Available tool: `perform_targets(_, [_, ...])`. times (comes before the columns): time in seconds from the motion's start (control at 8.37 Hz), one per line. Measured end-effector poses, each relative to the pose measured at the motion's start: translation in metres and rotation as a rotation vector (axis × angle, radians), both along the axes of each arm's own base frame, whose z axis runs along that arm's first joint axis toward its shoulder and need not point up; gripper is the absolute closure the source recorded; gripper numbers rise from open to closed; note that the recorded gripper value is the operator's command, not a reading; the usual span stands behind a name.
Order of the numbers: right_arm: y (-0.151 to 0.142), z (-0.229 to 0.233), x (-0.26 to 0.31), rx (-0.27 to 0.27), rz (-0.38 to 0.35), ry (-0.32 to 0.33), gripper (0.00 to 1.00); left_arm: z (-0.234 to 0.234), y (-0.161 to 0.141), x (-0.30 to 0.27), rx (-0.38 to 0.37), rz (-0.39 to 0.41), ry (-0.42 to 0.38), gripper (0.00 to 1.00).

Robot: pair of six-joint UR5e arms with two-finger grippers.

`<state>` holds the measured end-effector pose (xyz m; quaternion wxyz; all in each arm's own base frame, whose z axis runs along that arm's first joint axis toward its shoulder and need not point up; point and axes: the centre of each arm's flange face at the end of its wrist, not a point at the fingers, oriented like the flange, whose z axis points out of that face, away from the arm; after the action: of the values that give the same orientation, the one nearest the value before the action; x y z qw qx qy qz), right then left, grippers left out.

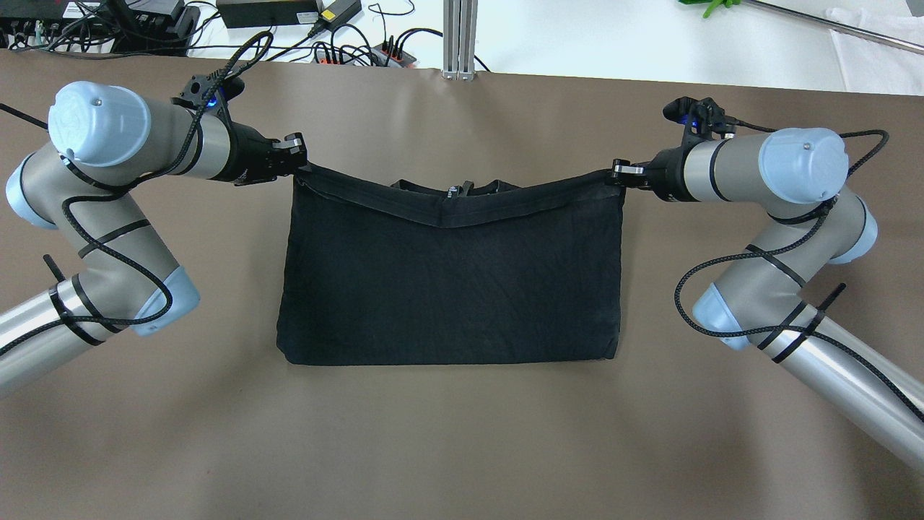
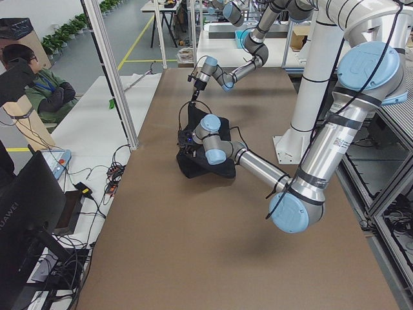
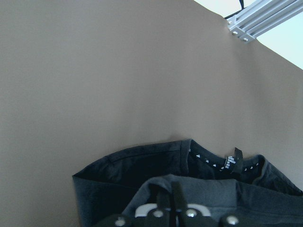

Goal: Fold clothes
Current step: 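Lay the hem over the collar edge with both grippers, then open both grippers and raise them off the folded shirt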

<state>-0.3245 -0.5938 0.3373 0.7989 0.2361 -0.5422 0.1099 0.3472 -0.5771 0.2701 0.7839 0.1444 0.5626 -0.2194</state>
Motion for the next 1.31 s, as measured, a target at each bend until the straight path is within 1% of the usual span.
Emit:
perform_targets(0.12, [0.001, -0.007, -0.003, 0.007, -0.005, -0.006, 0.05, -0.010, 0.003, 0.001, 0.009, 0.005, 0.013, 0.59])
perform_targets(0.24, [0.003, -0.014, -0.007, 0.016, -0.011, -0.013, 0.06, -0.016, 0.005, 0.001, 0.019, 0.008, 0.023, 0.01])
perform_targets(0.72, [0.006, -0.009, -0.014, 0.028, 0.009, 0.002, 0.06, -0.008, 0.004, -0.001, 0.037, -0.015, -0.002, 0.00])
perform_targets(0.96, [0.010, -0.007, -0.012, 0.018, 0.006, -0.003, 0.06, -0.009, 0.001, -0.004, 0.067, -0.032, -0.021, 0.00])
perform_targets(1.08, [0.022, -0.003, -0.009, -0.008, -0.011, -0.013, 0.06, -0.012, 0.001, -0.005, 0.080, -0.048, -0.026, 0.00])
perform_targets(1.19, [0.039, 0.006, -0.006, -0.059, -0.041, -0.021, 0.06, -0.013, 0.000, -0.007, 0.087, -0.059, -0.029, 0.00])
perform_targets(1.31, [0.060, 0.018, -0.006, -0.126, -0.073, -0.019, 0.06, -0.013, -0.001, -0.008, 0.091, -0.071, -0.034, 0.00])
